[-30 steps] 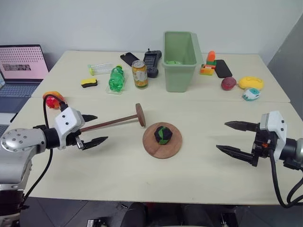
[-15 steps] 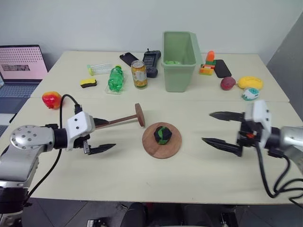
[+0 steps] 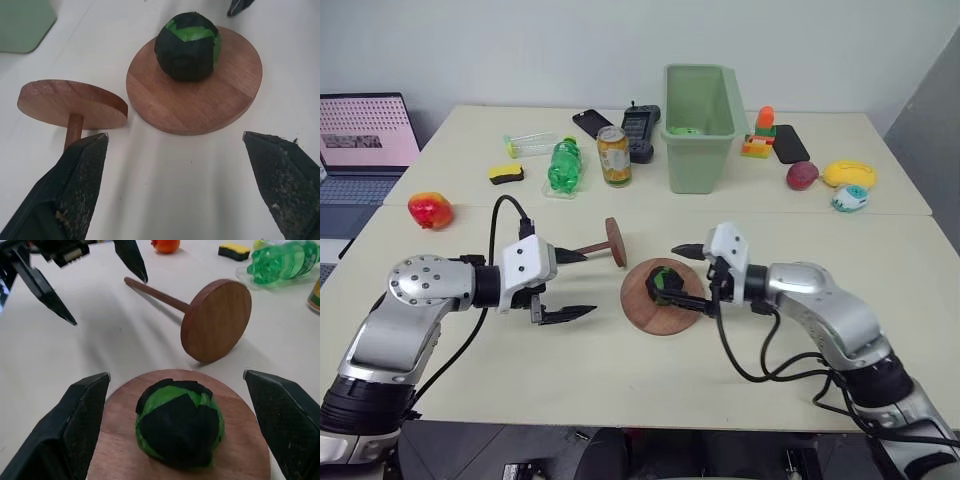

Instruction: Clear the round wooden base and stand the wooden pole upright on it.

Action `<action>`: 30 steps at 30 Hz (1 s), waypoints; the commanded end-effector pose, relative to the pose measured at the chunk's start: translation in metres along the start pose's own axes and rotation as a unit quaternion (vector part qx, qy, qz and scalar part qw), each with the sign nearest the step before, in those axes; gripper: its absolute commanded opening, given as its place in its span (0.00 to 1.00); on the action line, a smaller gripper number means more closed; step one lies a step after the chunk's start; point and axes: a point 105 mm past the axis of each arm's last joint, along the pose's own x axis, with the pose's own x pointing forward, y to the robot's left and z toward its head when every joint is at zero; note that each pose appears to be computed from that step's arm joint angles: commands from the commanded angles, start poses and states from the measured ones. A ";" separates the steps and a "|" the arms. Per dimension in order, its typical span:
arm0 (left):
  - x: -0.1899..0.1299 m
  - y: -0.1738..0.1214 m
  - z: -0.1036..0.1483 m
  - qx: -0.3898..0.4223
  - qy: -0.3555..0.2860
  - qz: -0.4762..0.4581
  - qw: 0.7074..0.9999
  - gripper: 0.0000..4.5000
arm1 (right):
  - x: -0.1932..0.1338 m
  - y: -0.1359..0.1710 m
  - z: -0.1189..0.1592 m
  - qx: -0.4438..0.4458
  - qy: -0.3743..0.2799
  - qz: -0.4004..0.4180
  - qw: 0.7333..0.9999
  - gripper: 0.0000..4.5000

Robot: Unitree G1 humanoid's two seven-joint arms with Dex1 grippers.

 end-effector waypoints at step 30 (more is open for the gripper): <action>0.055 0.002 0.089 0.001 -0.185 -0.042 0.982 1.00 | -0.113 -0.066 -0.020 0.020 0.003 -0.320 0.947 0.37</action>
